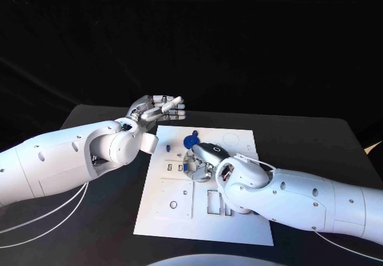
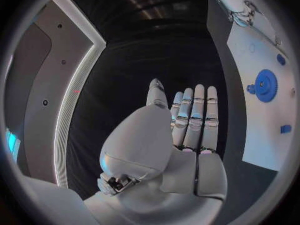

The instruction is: Assemble the parts on the task board

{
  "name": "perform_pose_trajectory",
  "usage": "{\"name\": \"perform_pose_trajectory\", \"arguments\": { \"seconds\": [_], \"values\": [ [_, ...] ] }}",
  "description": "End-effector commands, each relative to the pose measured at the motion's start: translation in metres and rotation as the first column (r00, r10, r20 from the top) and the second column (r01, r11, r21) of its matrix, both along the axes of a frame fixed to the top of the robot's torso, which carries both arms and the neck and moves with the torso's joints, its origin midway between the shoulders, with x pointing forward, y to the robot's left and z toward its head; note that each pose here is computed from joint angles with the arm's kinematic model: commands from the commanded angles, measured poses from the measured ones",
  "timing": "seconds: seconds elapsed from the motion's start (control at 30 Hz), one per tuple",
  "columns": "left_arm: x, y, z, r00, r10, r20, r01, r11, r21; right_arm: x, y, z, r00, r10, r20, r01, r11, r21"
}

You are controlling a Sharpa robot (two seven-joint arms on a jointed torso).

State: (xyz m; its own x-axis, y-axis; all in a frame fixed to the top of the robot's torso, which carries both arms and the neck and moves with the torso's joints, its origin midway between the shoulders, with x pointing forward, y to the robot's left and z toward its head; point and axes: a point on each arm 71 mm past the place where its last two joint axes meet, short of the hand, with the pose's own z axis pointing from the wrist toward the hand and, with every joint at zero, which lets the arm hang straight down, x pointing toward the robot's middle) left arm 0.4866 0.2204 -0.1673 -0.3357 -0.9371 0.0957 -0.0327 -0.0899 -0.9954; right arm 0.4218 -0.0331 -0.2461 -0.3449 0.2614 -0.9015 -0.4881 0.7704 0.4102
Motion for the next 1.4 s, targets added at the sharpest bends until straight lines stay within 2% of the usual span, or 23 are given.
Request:
{"name": "perform_pose_trajectory", "arguments": {
  "seconds": [0.03,0.57,1.4],
  "values": [
    [-0.0009,-0.0024,0.0009,1.0,-0.021,0.001,0.021,1.0,-0.012,-0.0008,0.0021,-0.0017,1.0,0.015,0.018,-0.014,0.999,-0.032],
    [-0.0013,-0.0013,0.0009,1.0,-0.021,-0.001,0.021,1.0,-0.011,0.0,0.0024,-0.0062,1.0,0.017,0.023,-0.016,0.999,-0.052],
    [-0.001,-0.0004,0.0003,1.0,-0.022,-0.006,0.022,1.0,-0.009,-0.0004,0.003,-0.0045,0.999,0.023,0.047,-0.021,0.999,-0.042]
  ]
}}
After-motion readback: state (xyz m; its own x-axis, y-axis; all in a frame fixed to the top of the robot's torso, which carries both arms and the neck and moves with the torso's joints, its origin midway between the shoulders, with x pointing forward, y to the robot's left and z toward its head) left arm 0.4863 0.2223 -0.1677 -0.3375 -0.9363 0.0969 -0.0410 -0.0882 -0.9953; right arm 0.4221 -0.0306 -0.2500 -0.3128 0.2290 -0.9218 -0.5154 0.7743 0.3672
